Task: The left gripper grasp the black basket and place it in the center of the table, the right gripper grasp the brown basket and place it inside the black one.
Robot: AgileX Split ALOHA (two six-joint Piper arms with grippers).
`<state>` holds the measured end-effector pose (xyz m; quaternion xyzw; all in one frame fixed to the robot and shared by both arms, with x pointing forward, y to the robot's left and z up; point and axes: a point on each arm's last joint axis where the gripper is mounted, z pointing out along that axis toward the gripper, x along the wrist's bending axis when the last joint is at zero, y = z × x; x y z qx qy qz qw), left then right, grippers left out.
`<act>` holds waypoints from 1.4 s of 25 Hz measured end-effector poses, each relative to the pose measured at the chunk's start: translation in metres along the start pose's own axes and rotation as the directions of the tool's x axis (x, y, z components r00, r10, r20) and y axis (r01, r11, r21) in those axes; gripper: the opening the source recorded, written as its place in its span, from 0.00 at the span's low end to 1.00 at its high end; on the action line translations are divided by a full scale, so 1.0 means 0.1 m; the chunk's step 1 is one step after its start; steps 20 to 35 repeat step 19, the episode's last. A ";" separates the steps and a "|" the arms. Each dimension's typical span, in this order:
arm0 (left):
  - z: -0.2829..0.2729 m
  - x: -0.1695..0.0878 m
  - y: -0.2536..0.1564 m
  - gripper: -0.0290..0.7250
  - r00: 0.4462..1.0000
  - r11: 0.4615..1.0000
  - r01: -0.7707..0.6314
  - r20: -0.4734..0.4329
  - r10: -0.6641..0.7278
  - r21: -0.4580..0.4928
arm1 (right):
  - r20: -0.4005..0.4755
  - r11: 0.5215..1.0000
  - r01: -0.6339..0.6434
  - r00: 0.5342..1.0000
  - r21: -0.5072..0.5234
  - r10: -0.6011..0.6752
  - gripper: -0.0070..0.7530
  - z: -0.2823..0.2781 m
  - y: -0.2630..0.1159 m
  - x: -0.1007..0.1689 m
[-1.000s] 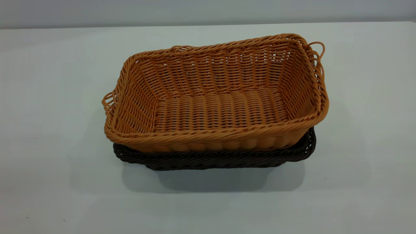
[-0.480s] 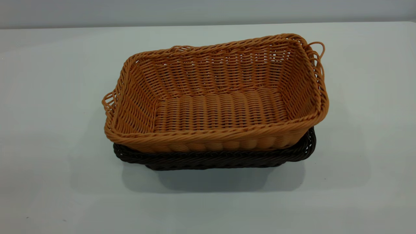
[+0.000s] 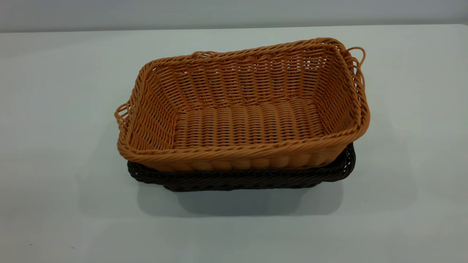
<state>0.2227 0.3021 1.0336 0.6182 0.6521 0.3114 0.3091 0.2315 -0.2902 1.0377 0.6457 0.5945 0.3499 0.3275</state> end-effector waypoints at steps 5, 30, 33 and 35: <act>0.00 0.00 0.00 0.81 1.000 1.000 0.000 0.000 0.000 0.000 | 0.007 1.000 -0.014 1.000 0.000 0.014 0.76 0.00 0.00 -0.01; 0.00 0.00 0.00 0.81 1.000 1.000 0.000 0.000 0.000 0.000 | 0.008 1.000 -0.013 1.000 -0.001 0.013 0.75 0.00 0.00 -0.01; 0.00 0.00 0.00 0.81 1.000 1.000 0.000 0.000 0.000 0.000 | 0.008 1.000 -0.013 1.000 -0.001 0.013 0.75 0.00 0.00 -0.01; 0.00 0.00 0.00 0.81 1.000 1.000 0.000 0.000 0.000 0.000 | 0.008 1.000 -0.013 1.000 -0.001 0.013 0.75 0.00 0.00 -0.01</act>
